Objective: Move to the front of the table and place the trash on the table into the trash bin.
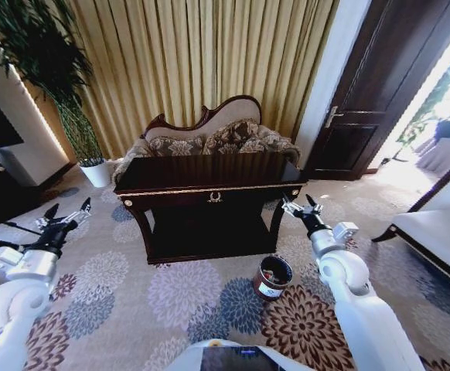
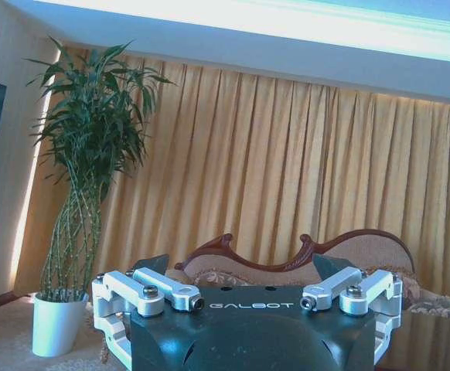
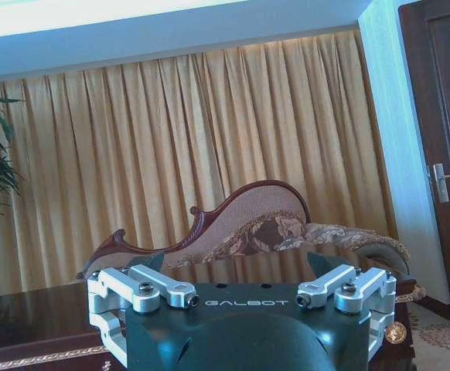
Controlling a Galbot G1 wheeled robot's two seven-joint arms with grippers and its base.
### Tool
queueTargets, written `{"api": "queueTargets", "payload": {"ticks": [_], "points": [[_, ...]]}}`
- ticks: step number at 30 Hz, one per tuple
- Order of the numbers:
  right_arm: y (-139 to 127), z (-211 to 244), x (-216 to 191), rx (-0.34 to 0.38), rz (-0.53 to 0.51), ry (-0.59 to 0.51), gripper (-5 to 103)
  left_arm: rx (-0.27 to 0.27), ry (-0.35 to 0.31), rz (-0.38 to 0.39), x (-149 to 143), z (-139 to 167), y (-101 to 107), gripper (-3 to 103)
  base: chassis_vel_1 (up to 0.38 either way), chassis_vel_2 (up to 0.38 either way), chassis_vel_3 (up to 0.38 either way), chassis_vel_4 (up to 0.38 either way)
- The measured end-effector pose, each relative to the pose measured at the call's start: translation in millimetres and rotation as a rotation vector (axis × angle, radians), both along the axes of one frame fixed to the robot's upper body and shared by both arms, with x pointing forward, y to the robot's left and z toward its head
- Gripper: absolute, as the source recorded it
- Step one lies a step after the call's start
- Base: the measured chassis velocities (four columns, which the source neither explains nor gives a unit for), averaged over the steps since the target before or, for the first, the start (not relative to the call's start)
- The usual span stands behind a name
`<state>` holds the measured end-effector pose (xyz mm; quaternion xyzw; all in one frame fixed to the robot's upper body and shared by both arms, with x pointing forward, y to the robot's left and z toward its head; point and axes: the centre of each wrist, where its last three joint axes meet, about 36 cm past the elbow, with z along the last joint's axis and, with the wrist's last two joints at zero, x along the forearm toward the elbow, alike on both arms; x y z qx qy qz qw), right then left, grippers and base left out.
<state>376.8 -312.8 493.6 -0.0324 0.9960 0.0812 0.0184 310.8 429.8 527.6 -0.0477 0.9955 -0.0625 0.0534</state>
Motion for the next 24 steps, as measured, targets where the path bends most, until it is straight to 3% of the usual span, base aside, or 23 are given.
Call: {"api": "queueTargets", "payload": {"ticks": [24], "points": [[-2.7, -2.5, -2.8, 0.000, 0.008, 0.004, 100, -0.002, -0.007, -0.005, -2.2, 1.9, -1.8, 100, 0.103, -0.103, -0.102, 0.097]]}}
